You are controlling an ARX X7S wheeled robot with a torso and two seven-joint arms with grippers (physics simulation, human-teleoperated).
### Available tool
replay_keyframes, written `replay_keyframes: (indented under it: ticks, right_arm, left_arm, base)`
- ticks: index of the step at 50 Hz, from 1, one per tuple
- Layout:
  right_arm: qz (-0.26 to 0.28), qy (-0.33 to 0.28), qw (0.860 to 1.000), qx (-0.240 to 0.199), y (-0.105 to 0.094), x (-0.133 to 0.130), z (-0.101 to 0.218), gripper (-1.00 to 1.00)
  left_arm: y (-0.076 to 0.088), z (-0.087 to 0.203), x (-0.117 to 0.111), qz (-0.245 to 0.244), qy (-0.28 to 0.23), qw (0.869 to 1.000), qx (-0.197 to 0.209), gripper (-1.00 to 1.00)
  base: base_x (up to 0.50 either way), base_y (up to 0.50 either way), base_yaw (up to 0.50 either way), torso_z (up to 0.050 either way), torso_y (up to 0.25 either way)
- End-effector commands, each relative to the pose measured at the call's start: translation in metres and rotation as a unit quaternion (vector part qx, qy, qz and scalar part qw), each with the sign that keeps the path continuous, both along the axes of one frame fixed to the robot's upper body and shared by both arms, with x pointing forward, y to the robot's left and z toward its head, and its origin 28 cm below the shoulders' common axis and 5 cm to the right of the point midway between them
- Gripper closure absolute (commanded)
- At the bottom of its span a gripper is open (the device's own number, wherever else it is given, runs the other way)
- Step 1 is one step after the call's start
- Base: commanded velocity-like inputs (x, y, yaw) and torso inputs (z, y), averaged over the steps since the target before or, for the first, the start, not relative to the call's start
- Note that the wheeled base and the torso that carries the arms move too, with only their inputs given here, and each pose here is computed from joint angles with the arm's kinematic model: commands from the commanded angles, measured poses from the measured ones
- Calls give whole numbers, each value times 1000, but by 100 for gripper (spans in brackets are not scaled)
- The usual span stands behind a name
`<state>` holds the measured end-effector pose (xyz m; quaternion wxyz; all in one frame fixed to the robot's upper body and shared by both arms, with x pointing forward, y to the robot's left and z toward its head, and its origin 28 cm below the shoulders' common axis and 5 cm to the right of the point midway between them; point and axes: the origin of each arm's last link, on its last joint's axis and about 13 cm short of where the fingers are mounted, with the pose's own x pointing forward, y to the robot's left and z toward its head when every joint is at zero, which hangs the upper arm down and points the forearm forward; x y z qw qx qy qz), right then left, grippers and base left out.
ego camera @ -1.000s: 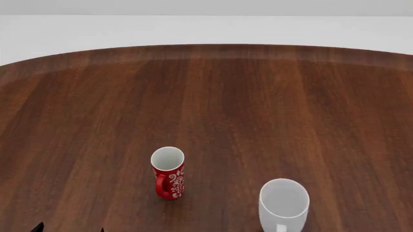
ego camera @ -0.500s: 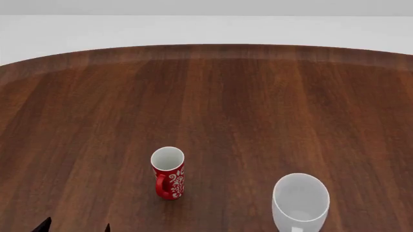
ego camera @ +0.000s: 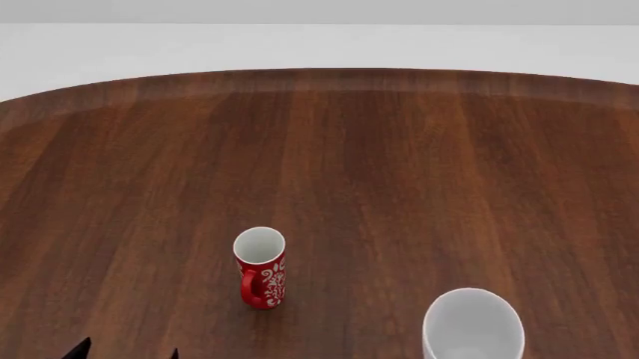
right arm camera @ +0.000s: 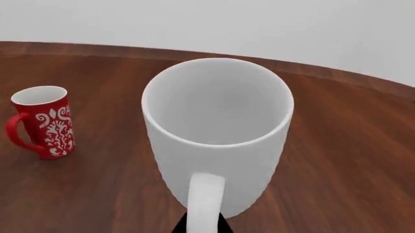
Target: Put the white mug on the plate.
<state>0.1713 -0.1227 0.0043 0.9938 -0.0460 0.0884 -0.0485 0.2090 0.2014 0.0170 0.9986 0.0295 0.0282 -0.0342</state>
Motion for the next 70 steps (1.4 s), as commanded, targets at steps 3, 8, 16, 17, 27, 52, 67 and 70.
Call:
replay_keyframes:
  ticks: [3,8,16,17,27,52,67,70]
  right_arm:
    - [5,9,1000,-4,6,-23,2,100]
    - [12,20,1000,-3,11,-28,-2,100]
    - [20,27,999,5,18,-37,-4,100]
    - [20,30,999,8,18,-38,-6,100]
    - [21,39,999,13,22,-47,-7,100]
    - [-38,42,998,15,19,-80,1,100]
    - [-52,56,997,24,24,-90,3,100]
    - [-57,55,997,24,24,-93,3,100]
  left_arm:
    - [1,-2,2,-2,3,1000,0,-100]
    - [2,-2,2,0,2,1000,0,-100]
    - [2,-3,4,-1,0,1000,-4,-100]
    - [2,-3,4,0,0,1000,-4,-100]
    - [2,-6,6,-1,1,1000,-6,-100]
    - [7,-8,17,-1,1,1000,13,-100]
    - [8,-7,24,-2,1,1000,16,-100]
    - [8,-8,25,-3,2,1000,16,-100]
  base:
    - [0,0,0,0,0]
    - [0,0,0,0,0]
    - [0,0,0,0,0]
    - [0,0,0,0,0]
    - [0,0,0,0,0]
    - [0,0,0,0,0]
    - [0,0,0,0,0]
    - [0,0,0,0,0]
